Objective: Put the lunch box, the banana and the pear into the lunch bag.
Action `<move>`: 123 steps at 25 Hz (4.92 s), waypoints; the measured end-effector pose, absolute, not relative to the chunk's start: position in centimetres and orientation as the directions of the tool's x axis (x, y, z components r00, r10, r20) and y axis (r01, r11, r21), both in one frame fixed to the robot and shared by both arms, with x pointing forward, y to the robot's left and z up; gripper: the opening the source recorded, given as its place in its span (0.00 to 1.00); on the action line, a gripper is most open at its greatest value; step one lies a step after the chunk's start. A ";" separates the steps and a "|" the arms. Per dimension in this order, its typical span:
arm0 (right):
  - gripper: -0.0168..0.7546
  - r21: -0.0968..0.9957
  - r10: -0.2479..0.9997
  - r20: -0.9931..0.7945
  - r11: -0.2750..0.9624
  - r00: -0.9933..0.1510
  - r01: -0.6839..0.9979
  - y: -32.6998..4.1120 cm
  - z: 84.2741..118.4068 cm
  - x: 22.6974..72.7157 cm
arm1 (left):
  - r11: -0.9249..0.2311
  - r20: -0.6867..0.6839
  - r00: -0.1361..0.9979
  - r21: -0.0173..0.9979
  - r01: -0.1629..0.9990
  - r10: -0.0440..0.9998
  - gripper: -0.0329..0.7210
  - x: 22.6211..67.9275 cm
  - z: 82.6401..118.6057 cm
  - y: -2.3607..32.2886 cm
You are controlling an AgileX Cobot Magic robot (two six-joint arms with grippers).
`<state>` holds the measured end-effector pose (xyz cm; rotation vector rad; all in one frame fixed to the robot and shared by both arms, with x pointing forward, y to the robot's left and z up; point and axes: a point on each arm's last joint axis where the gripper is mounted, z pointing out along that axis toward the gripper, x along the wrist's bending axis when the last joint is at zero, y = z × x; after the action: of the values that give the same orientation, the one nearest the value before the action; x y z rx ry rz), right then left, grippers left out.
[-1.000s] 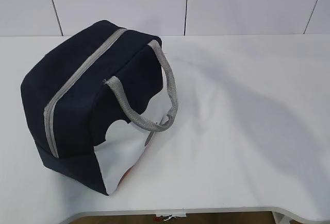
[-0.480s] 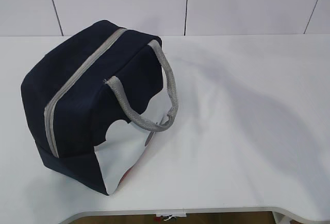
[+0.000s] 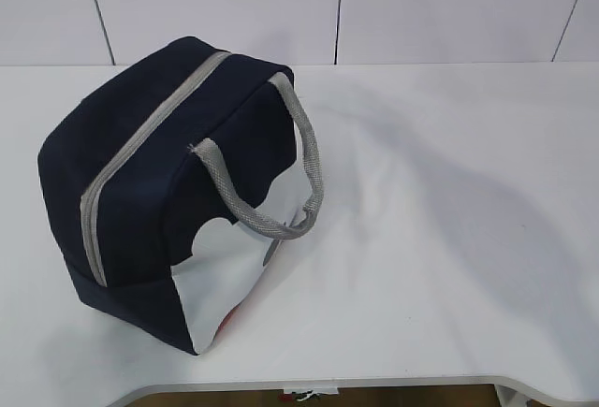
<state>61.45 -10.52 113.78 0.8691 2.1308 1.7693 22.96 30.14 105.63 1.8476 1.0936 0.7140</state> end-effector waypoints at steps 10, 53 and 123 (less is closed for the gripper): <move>0.50 0.953 0.578 0.186 0.091 -0.794 0.289 -10.5 113.8 61.5 | -0.064 0.046 0.049 0.879 0.473 0.998 0.37 23.0 105.6 29.7; 0.50 0.959 0.772 0.168 0.015 -0.613 0.283 -17.3 113.9 64.0 | -0.104 0.039 0.147 0.879 0.465 0.988 0.37 23.0 105.6 29.7; 0.50 0.995 0.938 0.064 -0.088 -0.341 -0.055 -26.9 110.2 32.6 | -0.104 0.039 0.147 0.879 0.465 0.988 0.36 23.0 105.6 29.7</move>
<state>32.62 -26.94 110.24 1.0306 1.3666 1.5517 22.95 29.74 105.63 1.6793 1.4140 0.8874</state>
